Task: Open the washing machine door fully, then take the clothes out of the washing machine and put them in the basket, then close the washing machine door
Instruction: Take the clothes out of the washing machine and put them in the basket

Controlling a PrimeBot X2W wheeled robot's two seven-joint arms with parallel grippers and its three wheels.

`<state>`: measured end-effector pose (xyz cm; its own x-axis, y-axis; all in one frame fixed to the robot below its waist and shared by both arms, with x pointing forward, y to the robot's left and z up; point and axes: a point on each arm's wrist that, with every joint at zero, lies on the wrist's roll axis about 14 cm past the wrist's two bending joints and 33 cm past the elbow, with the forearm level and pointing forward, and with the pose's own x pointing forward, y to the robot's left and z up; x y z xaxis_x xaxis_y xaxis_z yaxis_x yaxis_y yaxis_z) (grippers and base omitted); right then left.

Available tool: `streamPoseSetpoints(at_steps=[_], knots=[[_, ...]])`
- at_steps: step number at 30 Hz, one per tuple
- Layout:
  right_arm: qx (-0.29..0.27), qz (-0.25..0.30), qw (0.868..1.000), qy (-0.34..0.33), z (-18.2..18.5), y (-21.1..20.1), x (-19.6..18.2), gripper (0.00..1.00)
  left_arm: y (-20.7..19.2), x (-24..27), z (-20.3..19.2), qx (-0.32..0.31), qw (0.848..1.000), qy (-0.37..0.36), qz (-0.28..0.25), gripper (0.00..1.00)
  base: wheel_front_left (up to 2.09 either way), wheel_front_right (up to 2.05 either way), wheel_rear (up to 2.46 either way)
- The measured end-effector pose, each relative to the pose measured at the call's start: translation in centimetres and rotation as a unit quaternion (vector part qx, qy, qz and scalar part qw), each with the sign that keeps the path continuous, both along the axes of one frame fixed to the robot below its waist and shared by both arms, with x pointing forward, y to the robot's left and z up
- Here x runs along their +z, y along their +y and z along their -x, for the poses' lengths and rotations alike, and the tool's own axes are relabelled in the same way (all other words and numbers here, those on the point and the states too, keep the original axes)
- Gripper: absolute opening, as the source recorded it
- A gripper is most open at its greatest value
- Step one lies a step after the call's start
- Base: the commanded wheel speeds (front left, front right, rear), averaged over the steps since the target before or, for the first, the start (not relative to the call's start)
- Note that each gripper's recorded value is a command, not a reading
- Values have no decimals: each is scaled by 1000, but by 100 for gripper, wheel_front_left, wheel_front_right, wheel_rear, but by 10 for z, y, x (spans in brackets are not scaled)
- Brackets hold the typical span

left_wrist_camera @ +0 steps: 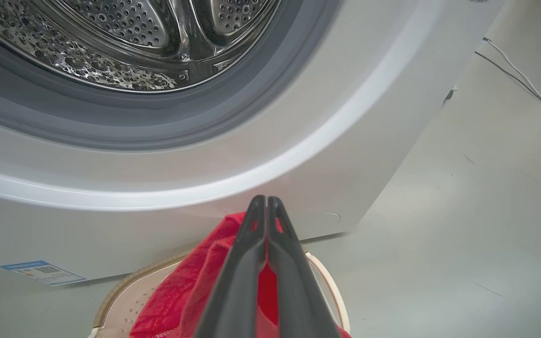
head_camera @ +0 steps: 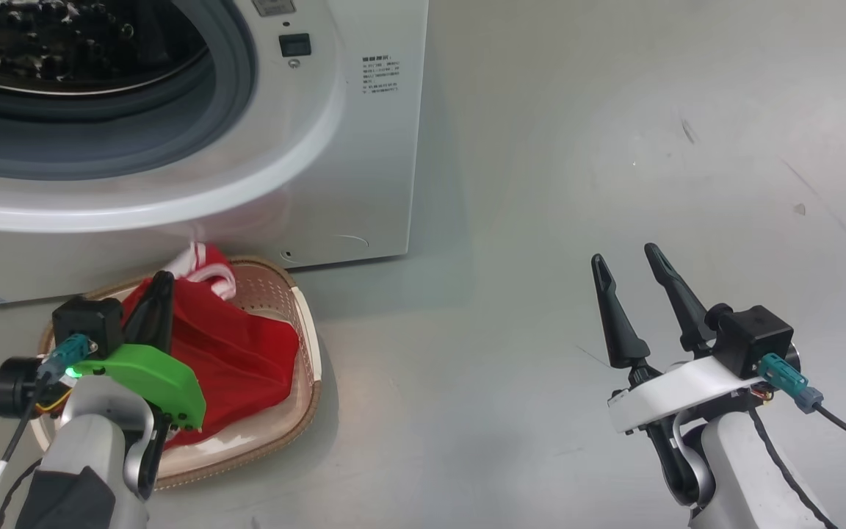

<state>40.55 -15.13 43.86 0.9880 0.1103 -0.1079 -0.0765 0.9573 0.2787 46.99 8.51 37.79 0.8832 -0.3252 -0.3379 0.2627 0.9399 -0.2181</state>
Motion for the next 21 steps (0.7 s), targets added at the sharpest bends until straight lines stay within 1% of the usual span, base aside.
streamPoseSetpoints(at_steps=[8, 13, 21], knots=[[-2, 3, 1000, 14, -5, -3, -11, 100, -1, -41, 8, -11, 998, 59, -16, 0, 0, 0, 0], [-8, 2, 1000, 17, -8, -7, -14, 100, -6, -52, 5, -14, 997, 72, -16, 0, 0, 0, 0], [-21, 4, 999, 31, -13, -16, -26, 100, -18, -65, -16, -26, 997, 77, -11, 0, 0, 0, 0]])
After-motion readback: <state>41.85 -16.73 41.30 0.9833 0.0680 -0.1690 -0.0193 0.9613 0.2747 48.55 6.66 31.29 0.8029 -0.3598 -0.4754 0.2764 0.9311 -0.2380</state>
